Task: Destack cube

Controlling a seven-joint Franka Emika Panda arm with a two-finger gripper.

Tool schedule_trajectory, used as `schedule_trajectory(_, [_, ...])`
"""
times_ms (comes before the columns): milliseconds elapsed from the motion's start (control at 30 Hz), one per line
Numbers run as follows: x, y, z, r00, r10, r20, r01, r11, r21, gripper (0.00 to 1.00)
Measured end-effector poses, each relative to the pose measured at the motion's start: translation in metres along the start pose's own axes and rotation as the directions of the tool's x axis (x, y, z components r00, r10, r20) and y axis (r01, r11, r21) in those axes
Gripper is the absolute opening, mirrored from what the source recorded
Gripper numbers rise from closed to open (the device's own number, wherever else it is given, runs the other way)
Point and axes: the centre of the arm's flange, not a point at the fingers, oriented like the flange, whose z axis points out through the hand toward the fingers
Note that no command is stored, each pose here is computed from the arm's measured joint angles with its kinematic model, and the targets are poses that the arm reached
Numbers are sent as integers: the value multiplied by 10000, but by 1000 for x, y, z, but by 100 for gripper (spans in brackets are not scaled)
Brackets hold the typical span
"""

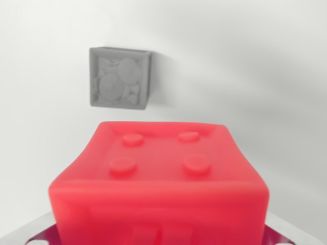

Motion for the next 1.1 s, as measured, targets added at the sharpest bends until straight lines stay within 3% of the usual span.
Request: schedule_trajectory(1100, [17, 62, 8, 9989, -465, 5, 465, 9989, -2, 0])
